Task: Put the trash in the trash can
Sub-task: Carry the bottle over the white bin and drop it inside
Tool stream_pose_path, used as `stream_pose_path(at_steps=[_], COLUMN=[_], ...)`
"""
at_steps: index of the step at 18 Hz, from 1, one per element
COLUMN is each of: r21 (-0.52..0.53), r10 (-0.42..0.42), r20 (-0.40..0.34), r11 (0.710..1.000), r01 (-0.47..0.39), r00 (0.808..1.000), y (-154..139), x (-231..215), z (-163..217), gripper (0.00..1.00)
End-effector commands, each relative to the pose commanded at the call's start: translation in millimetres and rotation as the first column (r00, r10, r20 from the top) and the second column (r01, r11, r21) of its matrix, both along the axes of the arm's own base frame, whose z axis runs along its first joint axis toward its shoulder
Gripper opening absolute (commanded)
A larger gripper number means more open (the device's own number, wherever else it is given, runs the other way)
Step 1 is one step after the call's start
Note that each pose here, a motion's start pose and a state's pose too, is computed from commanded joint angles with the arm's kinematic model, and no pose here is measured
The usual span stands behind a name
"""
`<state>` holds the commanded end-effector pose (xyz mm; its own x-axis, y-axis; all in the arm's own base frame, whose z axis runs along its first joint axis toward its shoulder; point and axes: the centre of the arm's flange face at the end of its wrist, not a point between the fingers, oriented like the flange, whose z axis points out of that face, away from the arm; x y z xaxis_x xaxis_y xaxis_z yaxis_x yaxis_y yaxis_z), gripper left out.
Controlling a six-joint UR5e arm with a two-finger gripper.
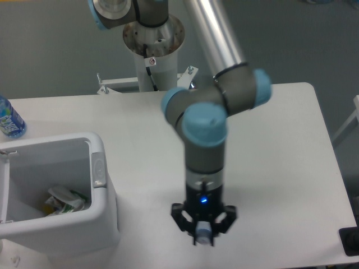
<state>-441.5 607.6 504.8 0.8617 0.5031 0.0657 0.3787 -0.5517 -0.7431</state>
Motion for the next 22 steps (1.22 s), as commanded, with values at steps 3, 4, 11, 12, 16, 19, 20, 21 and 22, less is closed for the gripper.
stream_pose_path(at_steps=[3,4,11,12,16,19,20,21,22], r21=[0.135,0.159,0.224,0.229,0.227,0.222,0.215,0.201,0.196], r10=[0.012,-0.007,-0.155,-0.173,-0.249,-0.281,-0.299,-0.327,-0.333], r20=[-0.016,-0.026,-0.067,-0.070,-0.067,-0.062,-0.054,-0.043,-0.037], r11=[0.991,0.987,0.960,0.956,0.939,0.932,0.928,0.923,0.922], r01=[-0.010,0.011,0.166,0.185,0.258,0.287,0.303,0.329,0.333], r00=[1.000,1.000,0.986,0.982,0.966,0.958,0.953,0.944,0.942], y=[-7,-8,22,25,44,54,61,72,76], x=[33,49,170,184,235,254,264,279,283], z=[58,76,130,134,133,128,121,109,104], gripper=[0.32,0.31,0.32,0.32,0.32,0.32,0.32,0.32,0.33])
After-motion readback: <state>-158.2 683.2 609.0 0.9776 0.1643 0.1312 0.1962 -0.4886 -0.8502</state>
